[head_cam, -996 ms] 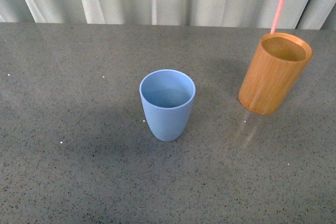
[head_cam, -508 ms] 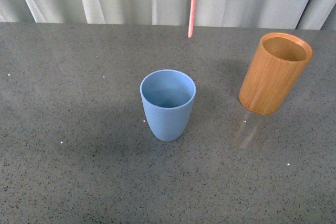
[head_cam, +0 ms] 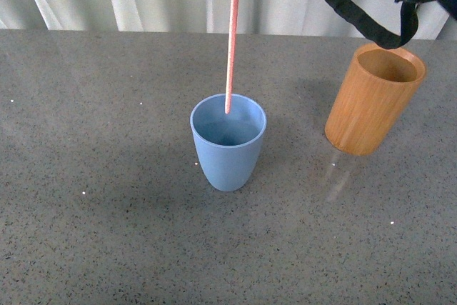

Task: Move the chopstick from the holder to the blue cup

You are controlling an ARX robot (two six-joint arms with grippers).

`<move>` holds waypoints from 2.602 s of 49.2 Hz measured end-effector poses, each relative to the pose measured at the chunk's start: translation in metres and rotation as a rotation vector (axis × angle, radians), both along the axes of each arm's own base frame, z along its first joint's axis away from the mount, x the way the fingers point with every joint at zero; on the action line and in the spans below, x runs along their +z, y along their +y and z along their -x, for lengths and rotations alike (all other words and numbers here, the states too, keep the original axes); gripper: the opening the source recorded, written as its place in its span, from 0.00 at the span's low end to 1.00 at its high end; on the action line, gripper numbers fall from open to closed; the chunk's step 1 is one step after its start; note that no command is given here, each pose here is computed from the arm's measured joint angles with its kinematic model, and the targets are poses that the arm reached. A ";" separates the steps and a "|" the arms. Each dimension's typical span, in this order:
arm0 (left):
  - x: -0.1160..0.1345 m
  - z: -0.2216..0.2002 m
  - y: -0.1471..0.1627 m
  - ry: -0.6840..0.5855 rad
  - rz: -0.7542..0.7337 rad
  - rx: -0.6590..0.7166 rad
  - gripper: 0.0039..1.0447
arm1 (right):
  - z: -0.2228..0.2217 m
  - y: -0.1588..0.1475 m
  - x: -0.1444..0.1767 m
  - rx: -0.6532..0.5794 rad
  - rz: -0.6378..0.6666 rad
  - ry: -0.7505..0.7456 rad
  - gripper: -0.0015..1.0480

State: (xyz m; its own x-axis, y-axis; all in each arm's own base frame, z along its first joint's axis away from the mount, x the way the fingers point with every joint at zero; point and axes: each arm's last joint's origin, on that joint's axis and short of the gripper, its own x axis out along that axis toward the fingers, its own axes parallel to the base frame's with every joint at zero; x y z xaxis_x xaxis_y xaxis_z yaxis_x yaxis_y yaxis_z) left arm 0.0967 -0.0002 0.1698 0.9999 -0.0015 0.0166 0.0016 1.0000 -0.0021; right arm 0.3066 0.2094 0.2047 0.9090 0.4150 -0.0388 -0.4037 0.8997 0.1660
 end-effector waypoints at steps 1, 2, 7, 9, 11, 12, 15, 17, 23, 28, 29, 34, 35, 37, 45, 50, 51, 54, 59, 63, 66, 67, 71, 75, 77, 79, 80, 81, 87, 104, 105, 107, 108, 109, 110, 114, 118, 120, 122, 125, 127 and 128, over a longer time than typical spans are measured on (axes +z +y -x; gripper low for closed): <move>0.000 0.000 0.000 0.000 0.000 0.000 0.94 | 0.000 0.000 -0.001 0.000 0.000 0.003 0.02; 0.000 0.000 0.000 0.000 0.000 0.000 0.94 | 0.000 0.000 -0.002 0.000 -0.001 0.005 0.02; 0.000 0.000 0.000 0.000 0.000 0.000 0.94 | 0.000 0.001 -0.007 0.001 -0.003 0.019 0.02; 0.000 0.000 0.000 0.000 0.000 0.000 0.94 | 0.000 0.001 -0.010 0.002 0.000 0.025 0.02; 0.000 0.000 0.000 0.000 0.000 0.000 0.94 | 0.000 0.002 -0.012 0.005 0.003 0.031 0.02; 0.000 0.000 0.000 0.000 0.000 0.000 0.94 | 0.001 0.002 -0.013 0.008 0.006 0.034 0.04; 0.000 0.000 0.000 0.000 0.000 0.000 0.94 | 0.002 0.003 -0.017 0.013 0.010 0.045 0.14; 0.000 0.000 0.000 0.000 0.000 0.000 0.94 | 0.003 0.004 -0.018 0.017 0.012 0.055 0.21; 0.000 0.000 0.000 0.000 0.000 0.000 0.94 | 0.004 0.005 -0.019 0.024 0.010 0.059 0.39; 0.000 0.000 0.000 0.000 0.000 0.000 0.94 | 0.003 0.003 -0.017 0.019 0.010 0.060 0.59; 0.000 0.000 0.000 0.000 0.000 0.000 0.94 | 0.003 0.002 -0.016 0.017 0.010 0.059 0.63; 0.000 0.000 0.000 0.000 0.000 0.000 0.94 | 0.003 -0.009 0.001 -0.012 -0.002 0.025 0.83; 0.000 0.000 0.000 0.000 0.000 0.000 0.94 | 0.004 -0.012 0.004 -0.020 -0.004 0.016 0.86; 0.000 0.000 0.000 0.000 0.000 0.000 0.94 | 0.006 -0.020 0.013 -0.043 -0.004 -0.004 0.92; 0.000 0.000 0.000 0.000 0.000 0.000 0.94 | 0.019 -0.080 0.053 -0.281 0.082 -0.059 0.90; 0.000 0.000 0.000 0.000 0.000 0.000 0.94 | 0.032 -0.118 0.061 -0.394 0.126 -0.053 0.90; 0.000 0.000 0.000 0.000 0.000 0.000 0.94 | 0.034 -0.125 0.061 -0.410 0.130 -0.051 0.90; 0.000 0.000 0.000 0.000 0.000 0.000 0.94 | 0.044 -0.148 0.061 -0.470 0.141 -0.038 0.90; 0.000 0.000 0.000 0.000 0.000 0.000 0.94 | 0.062 -0.182 0.059 -0.559 0.142 -0.027 0.90; 0.000 0.000 0.000 0.000 0.000 0.000 0.94 | 0.088 -0.213 0.049 -0.639 0.128 0.010 0.90; 0.000 0.000 0.000 0.000 0.000 0.000 0.94 | 0.099 -0.220 0.041 -0.675 0.123 0.027 0.90; 0.000 0.000 0.000 0.000 0.000 0.000 0.94 | 0.099 -0.221 0.041 -0.676 0.121 0.025 0.90; 0.000 0.000 0.000 0.000 0.000 0.000 0.94 | 0.101 -0.221 0.039 -0.550 0.123 -0.025 0.83; 0.000 0.000 0.000 0.000 0.000 0.000 0.94 | 0.111 -0.211 0.028 -0.437 0.138 -0.062 0.65; 0.000 0.000 0.000 -0.001 0.000 0.000 0.94 | 0.116 -0.209 0.023 -0.418 0.144 -0.068 0.58; 0.000 0.000 0.000 -0.001 0.000 0.000 0.94 | 0.121 -0.209 0.019 -0.416 0.147 -0.070 0.52; 0.000 0.000 0.000 -0.001 0.000 0.000 0.94 | 0.123 -0.209 0.016 -0.418 0.149 -0.070 0.48; 0.000 0.000 0.000 -0.001 0.000 0.000 0.94 | 0.125 -0.209 0.014 -0.421 0.150 -0.069 0.45; 0.000 0.000 0.000 -0.001 0.000 0.000 0.94 | 0.140 -0.210 -0.001 -0.424 0.153 -0.065 0.18; 0.000 0.000 0.000 -0.001 0.000 0.000 0.94 | 0.166 -0.209 -0.022 -0.423 0.157 -0.065 0.01; 0.000 0.000 0.000 -0.001 0.000 0.000 0.94 | 0.167 -0.209 -0.022 -0.423 0.157 -0.066 0.01; 0.000 0.000 0.000 -0.001 0.000 0.000 0.94 | 0.168 -0.209 -0.023 -0.423 0.156 -0.067 0.01; 0.000 0.000 0.000 -0.001 0.000 0.000 0.94 | 0.169 -0.209 -0.023 -0.423 0.156 -0.068 0.01; 0.000 0.000 0.000 -0.001 0.000 0.000 0.94 | 0.169 -0.209 -0.024 -0.423 0.156 -0.068 0.01; 0.000 0.000 0.000 -0.001 0.000 0.000 0.94 | 0.170 -0.209 -0.024 -0.423 0.156 -0.069 0.01; 0.000 0.000 0.000 -0.001 0.000 0.000 0.94 | 0.174 -0.209 -0.027 -0.424 0.156 -0.068 0.01; 0.000 0.000 0.000 -0.001 0.000 0.000 0.94 | 0.177 -0.209 -0.028 -0.424 0.156 -0.069 0.01; 0.000 0.000 0.000 -0.001 0.000 0.000 0.94 | 0.178 -0.209 -0.028 -0.424 0.156 -0.069 0.01; 0.000 0.000 0.000 -0.001 0.000 0.000 0.94 | 0.179 -0.209 -0.029 -0.423 0.156 -0.070 0.01; 0.000 0.000 0.000 -0.001 0.000 0.000 0.94 | 0.181 -0.209 -0.033 -0.424 0.153 -0.081 0.01; 0.000 0.000 0.000 -0.001 0.000 0.000 0.94 | 0.182 -0.209 -0.033 -0.425 0.153 -0.085 0.01; 0.000 0.000 0.000 -0.001 0.000 0.000 0.94 | 0.182 -0.209 -0.033 -0.425 0.152 -0.087 0.01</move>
State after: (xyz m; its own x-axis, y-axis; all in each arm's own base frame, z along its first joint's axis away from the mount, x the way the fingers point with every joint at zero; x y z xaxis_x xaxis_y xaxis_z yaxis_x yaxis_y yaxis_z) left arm 0.0966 -0.0002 0.1698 0.9998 -0.0015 0.0174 0.0016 1.0000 -0.0021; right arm 0.1242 0.0000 0.1716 0.9999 0.0004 0.0139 -0.0004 1.0000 0.0009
